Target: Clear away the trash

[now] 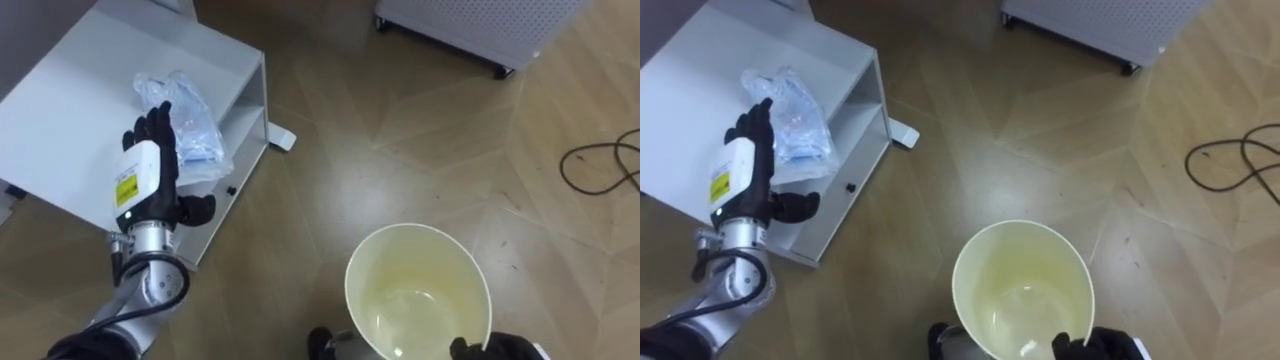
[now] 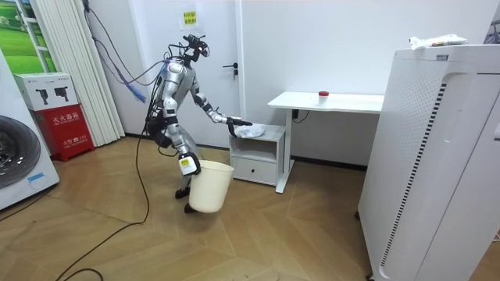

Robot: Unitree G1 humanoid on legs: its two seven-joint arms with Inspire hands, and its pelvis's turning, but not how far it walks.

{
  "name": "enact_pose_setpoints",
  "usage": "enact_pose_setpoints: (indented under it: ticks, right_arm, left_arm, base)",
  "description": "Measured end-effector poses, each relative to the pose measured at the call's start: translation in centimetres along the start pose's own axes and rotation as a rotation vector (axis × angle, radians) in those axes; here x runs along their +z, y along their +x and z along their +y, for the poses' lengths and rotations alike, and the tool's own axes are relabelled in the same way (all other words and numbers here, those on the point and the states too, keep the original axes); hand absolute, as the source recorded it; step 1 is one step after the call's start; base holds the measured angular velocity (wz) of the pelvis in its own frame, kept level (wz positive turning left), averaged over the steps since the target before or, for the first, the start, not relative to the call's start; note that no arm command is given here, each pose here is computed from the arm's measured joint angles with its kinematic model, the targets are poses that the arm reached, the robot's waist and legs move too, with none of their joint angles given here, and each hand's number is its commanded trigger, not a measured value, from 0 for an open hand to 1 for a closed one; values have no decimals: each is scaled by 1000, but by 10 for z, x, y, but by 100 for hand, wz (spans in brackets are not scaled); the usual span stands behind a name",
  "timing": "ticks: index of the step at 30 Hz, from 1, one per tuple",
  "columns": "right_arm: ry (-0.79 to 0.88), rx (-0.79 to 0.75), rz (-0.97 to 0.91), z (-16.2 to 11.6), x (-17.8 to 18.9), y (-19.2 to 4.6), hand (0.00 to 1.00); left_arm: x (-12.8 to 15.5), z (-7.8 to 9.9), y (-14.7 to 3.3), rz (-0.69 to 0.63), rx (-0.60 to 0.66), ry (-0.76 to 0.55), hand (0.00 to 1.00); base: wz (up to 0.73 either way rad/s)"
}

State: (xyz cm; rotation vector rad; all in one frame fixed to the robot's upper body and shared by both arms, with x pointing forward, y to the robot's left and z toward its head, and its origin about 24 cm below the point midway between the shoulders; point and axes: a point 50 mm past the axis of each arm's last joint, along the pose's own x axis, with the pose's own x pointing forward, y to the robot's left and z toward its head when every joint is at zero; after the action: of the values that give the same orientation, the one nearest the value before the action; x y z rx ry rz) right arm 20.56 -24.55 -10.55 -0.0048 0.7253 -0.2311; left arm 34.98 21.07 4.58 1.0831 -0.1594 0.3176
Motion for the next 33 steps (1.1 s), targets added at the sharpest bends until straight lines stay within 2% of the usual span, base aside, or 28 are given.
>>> enact_pose_setpoints:
  ticks: [8, 9, 10, 11, 13, 15, 25, 33]
  right_arm:
    - [-14, -25, 73, -9, -9, -2, 100]
    - [-16, -27, 86, -9, -11, -2, 100]
    - [-17, -31, 96, -10, -14, -2, 100]
    - [-18, -33, 102, -11, -15, -3, 100]
    - [-20, -40, 124, -14, -21, -5, 100]
    - [-22, -43, 143, -15, -26, -7, 100]
    - [-160, -44, 224, -18, -35, -9, 100]
    - [-169, -54, 242, -18, -35, -9, 100]
  left_arm:
    - [-9, 0, 0, -34, -49, 208, 0]
    - [-10, 1, 1, -33, -48, 222, 1]
    - [-11, 1, 1, -26, -47, 230, 7]
    - [-11, 2, 1, -25, -47, 232, 30]
    - [-11, 2, 1, -35, -52, 266, 89]
    - [-11, 2, 3, -49, -63, 299, 100]
    - [-19, 11, 12, -71, -99, 543, 100]
    - [-25, 9, 10, -38, -164, 632, 100]
  base:
    - [-5]
    - [-6]
    - [-6]
    - [-4]
    - [0]
    - [4]
    - [1]
    - [0]
